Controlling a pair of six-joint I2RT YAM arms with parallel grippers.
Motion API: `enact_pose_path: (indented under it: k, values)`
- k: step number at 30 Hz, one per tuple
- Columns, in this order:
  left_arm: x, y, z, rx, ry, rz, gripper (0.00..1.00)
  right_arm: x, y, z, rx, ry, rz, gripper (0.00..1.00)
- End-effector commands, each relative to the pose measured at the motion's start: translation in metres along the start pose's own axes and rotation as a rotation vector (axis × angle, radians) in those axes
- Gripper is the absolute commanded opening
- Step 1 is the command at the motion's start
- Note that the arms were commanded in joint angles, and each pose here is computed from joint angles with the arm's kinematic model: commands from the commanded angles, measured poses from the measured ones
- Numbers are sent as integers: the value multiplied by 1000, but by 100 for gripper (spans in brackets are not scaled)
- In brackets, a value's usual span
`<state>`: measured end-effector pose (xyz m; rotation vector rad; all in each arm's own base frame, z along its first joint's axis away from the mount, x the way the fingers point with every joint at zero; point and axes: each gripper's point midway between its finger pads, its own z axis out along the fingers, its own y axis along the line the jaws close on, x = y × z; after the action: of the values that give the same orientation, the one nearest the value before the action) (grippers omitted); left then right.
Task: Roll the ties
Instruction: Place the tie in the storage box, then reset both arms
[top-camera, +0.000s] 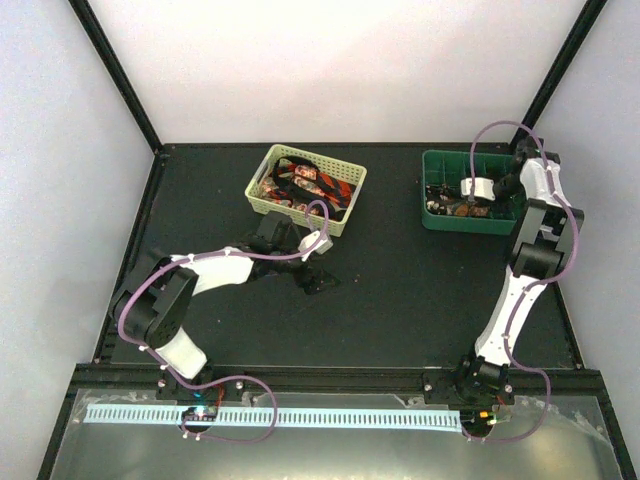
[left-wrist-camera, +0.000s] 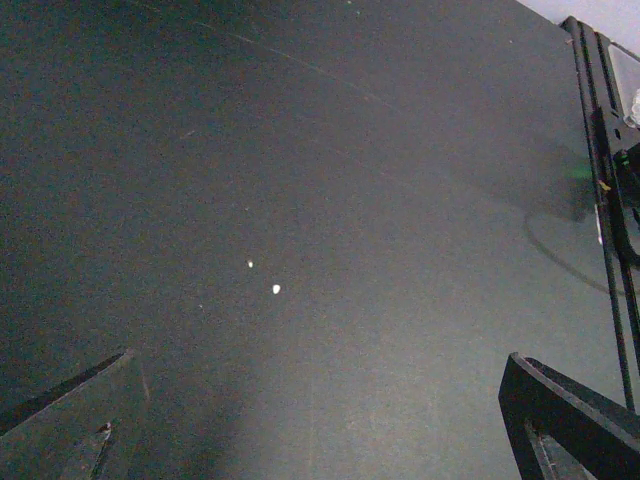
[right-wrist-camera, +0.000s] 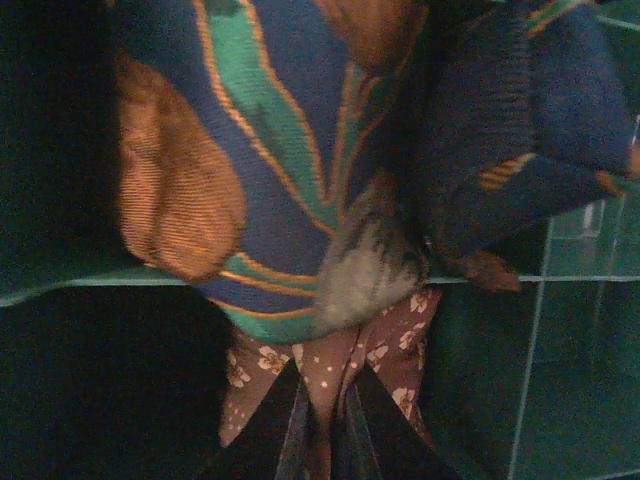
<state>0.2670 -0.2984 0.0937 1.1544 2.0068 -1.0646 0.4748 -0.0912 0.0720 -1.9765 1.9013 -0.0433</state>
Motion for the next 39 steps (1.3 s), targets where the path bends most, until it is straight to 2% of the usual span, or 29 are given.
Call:
enact_pose_path:
  k: [1, 5, 10, 16, 19, 24, 27, 30, 33, 36, 39]
  values:
    - [-14, 0, -1, 30, -33, 3, 99, -1, -2, 5, -32, -1, 38, 12]
    - [-17, -2, -4, 30, -38, 11, 99, -11, -11, -18, 17, -10, 37, 39]
    - [-32, -6, -16, 4, -56, 51, 99, -36, -23, -70, 125, -40, 11, 56]
    - [-59, -1, -43, -128, -76, 139, 99, -69, -23, -135, 233, -62, -6, 70]
    - [-81, 7, -66, -232, -89, 172, 99, -95, -24, -178, 321, -114, 20, 78]
    - [-105, 14, -108, -395, -101, 195, 99, -138, -30, -246, 490, -249, 140, 100]
    - [-121, 9, -142, -469, -124, 238, 99, -159, -34, -286, 562, -358, 311, 100]
    - [-134, 11, -185, -559, -167, 223, 99, -179, -26, -319, 574, -463, 481, 100]
    - [-128, 19, -216, -629, -160, 184, 99, -194, -14, -336, 555, -575, 663, 100]
    - [-106, 30, -228, -635, -127, 89, 99, -202, 4, -328, 503, -669, 825, 100]
    - [-74, 46, -229, -624, -81, -50, 99, -202, 24, -300, 451, -738, 968, 100]
